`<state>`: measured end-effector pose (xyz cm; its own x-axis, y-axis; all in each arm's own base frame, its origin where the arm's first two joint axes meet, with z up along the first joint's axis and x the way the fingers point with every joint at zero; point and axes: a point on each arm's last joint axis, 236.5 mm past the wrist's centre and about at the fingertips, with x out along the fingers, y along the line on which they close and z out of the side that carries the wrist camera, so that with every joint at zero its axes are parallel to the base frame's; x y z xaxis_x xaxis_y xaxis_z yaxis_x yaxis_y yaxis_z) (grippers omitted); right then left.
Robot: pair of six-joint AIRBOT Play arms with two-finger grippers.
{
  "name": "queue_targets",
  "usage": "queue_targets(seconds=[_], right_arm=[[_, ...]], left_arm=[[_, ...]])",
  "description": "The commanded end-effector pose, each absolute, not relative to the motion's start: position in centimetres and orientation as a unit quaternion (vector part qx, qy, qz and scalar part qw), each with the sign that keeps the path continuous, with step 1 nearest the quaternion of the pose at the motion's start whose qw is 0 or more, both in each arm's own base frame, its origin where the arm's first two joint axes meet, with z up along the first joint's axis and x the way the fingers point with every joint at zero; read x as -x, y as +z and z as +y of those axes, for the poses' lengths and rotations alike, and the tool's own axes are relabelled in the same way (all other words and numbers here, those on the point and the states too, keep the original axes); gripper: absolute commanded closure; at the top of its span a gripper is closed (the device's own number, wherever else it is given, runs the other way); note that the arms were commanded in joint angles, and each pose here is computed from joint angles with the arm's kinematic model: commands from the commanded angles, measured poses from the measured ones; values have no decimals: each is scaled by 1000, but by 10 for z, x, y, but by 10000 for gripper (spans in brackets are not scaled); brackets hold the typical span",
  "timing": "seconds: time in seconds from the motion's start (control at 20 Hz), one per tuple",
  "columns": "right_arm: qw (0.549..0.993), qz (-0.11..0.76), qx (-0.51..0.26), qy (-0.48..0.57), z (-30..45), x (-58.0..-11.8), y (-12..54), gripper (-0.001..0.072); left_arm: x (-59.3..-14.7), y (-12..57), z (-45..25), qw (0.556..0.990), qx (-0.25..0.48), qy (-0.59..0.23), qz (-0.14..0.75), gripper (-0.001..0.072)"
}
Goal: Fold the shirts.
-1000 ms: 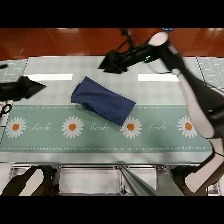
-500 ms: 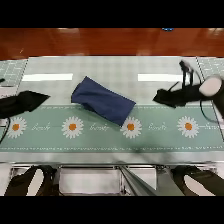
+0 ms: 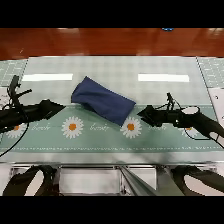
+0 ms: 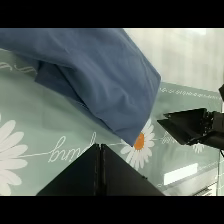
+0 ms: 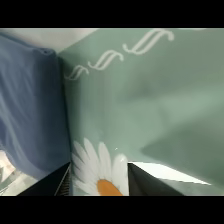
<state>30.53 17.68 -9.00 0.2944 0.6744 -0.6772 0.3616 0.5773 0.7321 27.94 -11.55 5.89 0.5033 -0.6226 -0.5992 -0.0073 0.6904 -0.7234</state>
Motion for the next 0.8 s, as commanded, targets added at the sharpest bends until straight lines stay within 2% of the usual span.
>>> queue_targets(seconds=[0.0, 0.15, 0.4, 0.5, 0.6, 0.65, 0.7, 0.75], right_arm=[[644, 586, -471, 140, 192, -319, -93, 295], [648, 587, -460, 154, 202, -330, -89, 295], [624, 629, -423, 190, 262, -325, -101, 294], [643, 634, -388, 185, 261, -334, -98, 297], [651, 620, -392, 194, 265, -349, -85, 316], [655, 616, -391, 197, 266, -353, -81, 422], [659, 612, -388, 202, 267, -356, -77, 583], [662, 608, -383, 212, 269, -358, -73, 692]], left_arm=[[-282, 51, -115, 792, 348, -187, 466, 687], [-283, 52, -115, 793, 348, -186, 464, 686], [-284, 52, -114, 794, 348, -184, 462, 686], [-283, 52, -115, 794, 348, -185, 463, 686], [-283, 52, -116, 794, 347, -187, 463, 686], [-283, 52, -116, 794, 346, -188, 464, 686], [-283, 52, -116, 794, 346, -188, 464, 686], [-283, 52, -116, 794, 346, -188, 464, 686]])
